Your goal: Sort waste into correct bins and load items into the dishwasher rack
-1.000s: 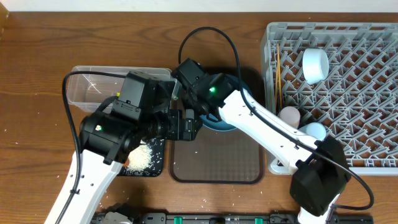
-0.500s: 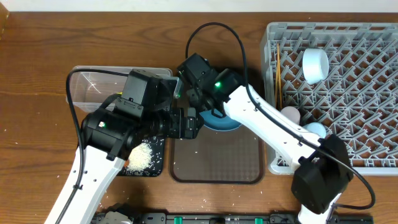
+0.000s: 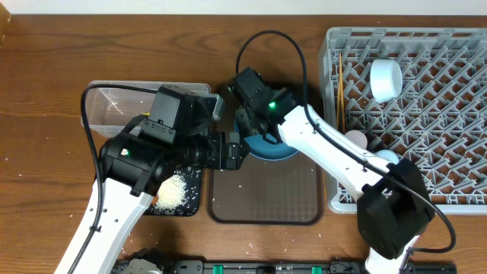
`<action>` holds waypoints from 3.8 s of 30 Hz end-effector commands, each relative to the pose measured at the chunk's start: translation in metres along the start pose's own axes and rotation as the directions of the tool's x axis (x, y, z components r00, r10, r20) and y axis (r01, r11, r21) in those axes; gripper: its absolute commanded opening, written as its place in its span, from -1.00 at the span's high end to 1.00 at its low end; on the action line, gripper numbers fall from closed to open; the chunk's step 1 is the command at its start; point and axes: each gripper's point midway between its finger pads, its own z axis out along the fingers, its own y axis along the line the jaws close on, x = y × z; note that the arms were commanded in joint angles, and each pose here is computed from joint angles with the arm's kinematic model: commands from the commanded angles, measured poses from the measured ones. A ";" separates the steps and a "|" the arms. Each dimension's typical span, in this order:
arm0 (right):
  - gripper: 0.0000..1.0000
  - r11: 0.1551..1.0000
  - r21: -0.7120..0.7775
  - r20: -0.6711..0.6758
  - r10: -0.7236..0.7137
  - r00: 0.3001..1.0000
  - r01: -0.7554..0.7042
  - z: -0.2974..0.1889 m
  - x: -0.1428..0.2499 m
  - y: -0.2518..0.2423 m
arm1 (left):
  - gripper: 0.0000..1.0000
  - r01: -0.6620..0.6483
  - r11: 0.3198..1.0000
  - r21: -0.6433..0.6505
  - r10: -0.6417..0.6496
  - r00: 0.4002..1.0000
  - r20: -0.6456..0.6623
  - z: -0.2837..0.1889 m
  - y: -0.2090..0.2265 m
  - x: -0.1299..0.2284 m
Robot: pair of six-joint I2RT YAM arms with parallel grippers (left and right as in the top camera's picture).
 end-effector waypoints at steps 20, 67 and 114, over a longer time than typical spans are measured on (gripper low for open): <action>0.10 0.992 -0.126 -0.001 0.014 1.000 -0.014 0.055 0.041 0.011 | -0.92 -0.009 1.000 -0.003 0.009 1.000 -0.008 0.002 0.001 0.001; -0.11 0.944 -0.330 -0.005 -0.030 1.000 0.027 0.031 0.026 0.034 | -0.92 -0.009 1.000 -0.003 0.009 1.000 -0.008 0.002 0.001 0.001; -0.01 0.975 -0.215 -0.053 -0.072 0.996 0.059 0.060 0.058 0.027 | -0.92 0.725 0.557 -0.404 -0.555 0.687 0.469 -0.131 0.250 0.018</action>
